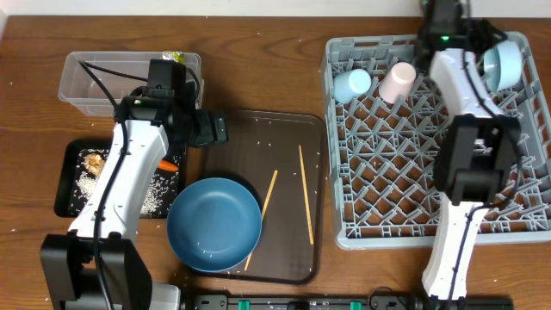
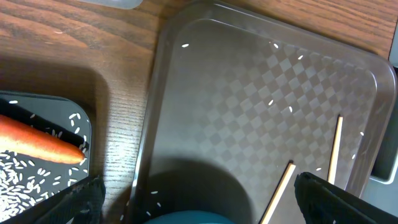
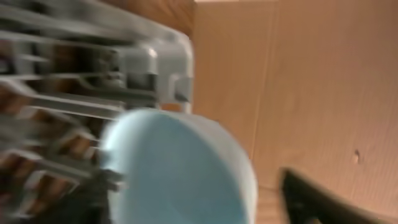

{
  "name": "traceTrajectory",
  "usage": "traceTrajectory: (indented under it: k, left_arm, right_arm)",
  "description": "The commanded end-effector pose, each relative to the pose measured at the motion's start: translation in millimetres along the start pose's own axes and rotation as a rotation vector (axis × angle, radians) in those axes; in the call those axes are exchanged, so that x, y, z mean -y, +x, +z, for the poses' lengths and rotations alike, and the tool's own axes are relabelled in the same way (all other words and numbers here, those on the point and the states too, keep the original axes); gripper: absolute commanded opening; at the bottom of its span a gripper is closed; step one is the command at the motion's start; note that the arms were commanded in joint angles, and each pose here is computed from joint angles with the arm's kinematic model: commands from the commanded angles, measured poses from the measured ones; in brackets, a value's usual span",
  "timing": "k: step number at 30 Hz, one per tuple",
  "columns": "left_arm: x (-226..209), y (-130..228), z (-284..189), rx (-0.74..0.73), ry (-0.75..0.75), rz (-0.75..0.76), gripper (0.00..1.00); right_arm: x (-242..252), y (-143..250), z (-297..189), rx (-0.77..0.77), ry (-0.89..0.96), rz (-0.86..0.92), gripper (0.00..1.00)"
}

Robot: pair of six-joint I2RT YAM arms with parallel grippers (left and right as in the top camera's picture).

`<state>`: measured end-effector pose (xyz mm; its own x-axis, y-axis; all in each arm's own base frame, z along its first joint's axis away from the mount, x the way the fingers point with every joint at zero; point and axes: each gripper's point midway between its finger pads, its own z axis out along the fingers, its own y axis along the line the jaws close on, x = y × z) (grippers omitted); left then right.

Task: Sort waste into correct bins and load items into the dishwasher rack
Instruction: 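Release the bowl upright in the rack corner, then reach the right gripper to the large blue plate and grasp its rim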

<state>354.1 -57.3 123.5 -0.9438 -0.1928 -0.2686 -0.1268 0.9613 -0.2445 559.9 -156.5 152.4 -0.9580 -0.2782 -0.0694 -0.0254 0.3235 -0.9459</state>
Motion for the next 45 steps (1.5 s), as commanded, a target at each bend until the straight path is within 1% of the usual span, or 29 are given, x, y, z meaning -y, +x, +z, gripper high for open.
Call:
traceTrajectory:
  k: [1,3,9,13,16,20,22,23,25,28,29,30,32,33,35,36,39,42,45]
  left_arm:
    - [-3,0,-1,0.004,-0.013,0.002,0.98]
    - [-4,0,-1,0.004,-0.013,0.003,0.98]
    - [-4,0,-1,0.004,-0.014,0.002,0.98]
    - [-3,0,-1,0.004,-0.013,0.002,0.98]
    - [-3,0,-1,0.004,-0.013,0.002,0.98]
    - [-4,0,-1,0.004,-0.014,0.002,0.98]
    - [-4,0,-1,0.004,-0.013,0.003,0.98]
    - [-4,0,-1,0.004,-0.014,0.002,0.98]
    - [-4,0,-1,0.004,-0.014,0.002,0.98]
    - [-4,0,-1,0.004,-0.014,0.002,0.98]
    - [-4,0,-1,0.004,-0.014,0.002,0.98]
    - [-4,0,-1,0.004,-0.013,0.003,0.98]
    - [-4,0,-1,0.004,-0.013,0.003,0.98]
    - [-4,0,-1,0.004,-0.014,0.002,0.98]
    - [-4,0,-1,0.004,-0.014,0.002,0.98]
    - [-4,0,-1,0.004,-0.014,0.002,0.98]
    - [-4,0,-1,0.004,-0.013,0.003,0.98]
    - [-4,0,-1,0.004,-0.014,0.002,0.98]
    - [-4,0,-1,0.004,-0.013,0.003,0.98]
  right_arm:
    - [-12,-13,-20,0.041,-0.004,-0.009,0.95]
    - [-16,-20,-31,0.064,-0.006,-0.015,0.99]
    - [-22,-38,-63,0.132,-0.004,-0.002,0.99]
    - [-3,-46,-77,0.175,-0.003,0.154,0.99]
    - [16,-49,-88,0.218,-0.042,0.276,0.99]
    - [41,-50,-112,0.308,-0.172,0.378,0.99]
    - [44,-49,-128,0.349,-0.285,0.436,0.99]
    - [41,-48,-141,0.371,-0.37,0.453,0.99]
    - [22,-48,-174,0.435,-0.581,0.405,0.99]
    - [-11,-41,-244,0.557,-0.956,0.278,0.99]
    - [-22,-37,-275,0.605,-1.11,0.234,0.99]
    - [-28,-33,-296,0.637,-1.218,0.204,0.99]
    - [-40,-25,-334,0.678,-1.406,0.152,0.99]
    - [-47,-21,-348,0.66,-1.482,0.145,0.98]
    - [-62,-13,-360,0.594,-1.55,0.13,0.91]
    - [-73,-8,-365,0.55,-1.573,0.115,0.89]
    - [-106,12,-388,0.443,-1.646,0.021,0.8]
    - [-142,41,-418,0.333,-1.724,-0.124,0.78]
    - [-169,67,-448,0.264,-1.77,-0.252,0.76]
